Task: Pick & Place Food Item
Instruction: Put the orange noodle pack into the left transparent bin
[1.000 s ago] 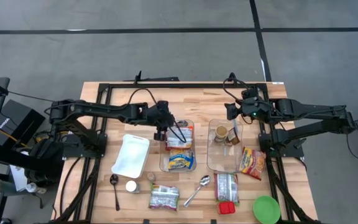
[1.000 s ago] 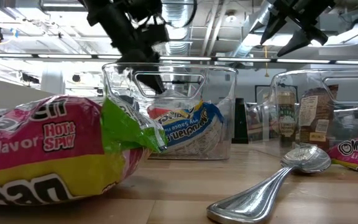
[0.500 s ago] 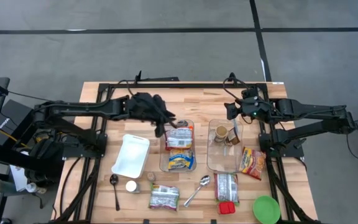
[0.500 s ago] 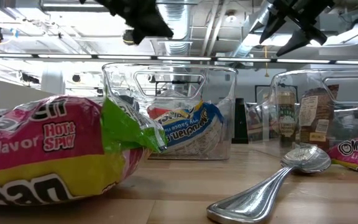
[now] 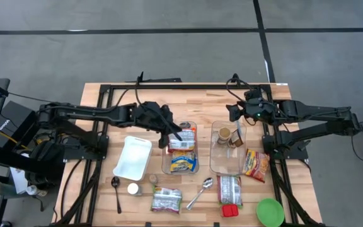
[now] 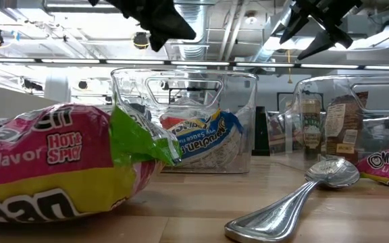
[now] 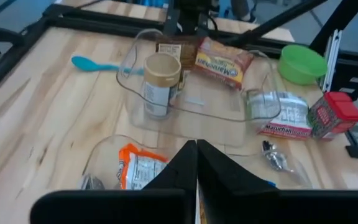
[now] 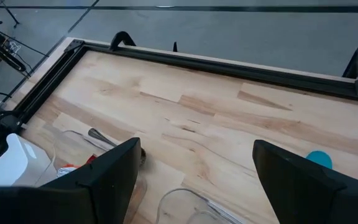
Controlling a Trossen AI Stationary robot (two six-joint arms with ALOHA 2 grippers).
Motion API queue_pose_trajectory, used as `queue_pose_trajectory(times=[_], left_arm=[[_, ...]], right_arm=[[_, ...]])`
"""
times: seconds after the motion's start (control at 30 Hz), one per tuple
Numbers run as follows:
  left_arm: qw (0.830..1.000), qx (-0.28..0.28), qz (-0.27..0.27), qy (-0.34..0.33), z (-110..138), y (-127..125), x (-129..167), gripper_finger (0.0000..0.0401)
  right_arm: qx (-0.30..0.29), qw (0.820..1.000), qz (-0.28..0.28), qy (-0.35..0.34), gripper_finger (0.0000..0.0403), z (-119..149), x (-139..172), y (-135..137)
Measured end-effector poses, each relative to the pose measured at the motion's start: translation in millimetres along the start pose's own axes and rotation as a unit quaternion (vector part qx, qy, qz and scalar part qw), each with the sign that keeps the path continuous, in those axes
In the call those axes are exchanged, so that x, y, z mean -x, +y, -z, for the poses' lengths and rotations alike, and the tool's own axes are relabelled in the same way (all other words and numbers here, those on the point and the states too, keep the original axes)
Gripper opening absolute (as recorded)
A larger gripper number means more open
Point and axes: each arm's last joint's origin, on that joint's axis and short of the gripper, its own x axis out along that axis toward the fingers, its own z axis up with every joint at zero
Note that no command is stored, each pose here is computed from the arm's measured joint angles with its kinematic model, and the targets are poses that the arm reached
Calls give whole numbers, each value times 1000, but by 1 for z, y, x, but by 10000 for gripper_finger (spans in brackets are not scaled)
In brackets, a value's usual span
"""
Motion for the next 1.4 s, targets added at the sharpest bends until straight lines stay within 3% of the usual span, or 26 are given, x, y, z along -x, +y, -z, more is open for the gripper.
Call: queue_pose_trajectory(times=[0.3, 0.77, 0.9, 1.07, 1.4], left_arm=[[1000, 1, -3, 31, 11, 2, -19, 1], [996, 27, -12, 88, 32, 6, -47, 1], [992, 25, -45, 117, 39, 8, -49, 0], [986, 20, -91, 135, 43, 12, -47, 0], [985, 28, -95, 144, 58, 14, -49, 0]], right_arm=[[1, 1000, 1, 1, 258, 0, 0, 0], [4, 1000, 3, 2, 113, 1, 0, -1], [7, 1000, 3, 2, 84, 1, 0, -1], [7, 1000, 3, 2, 67, 1, 0, -1], [7, 1000, 3, 2, 65, 0, 0, -1]])
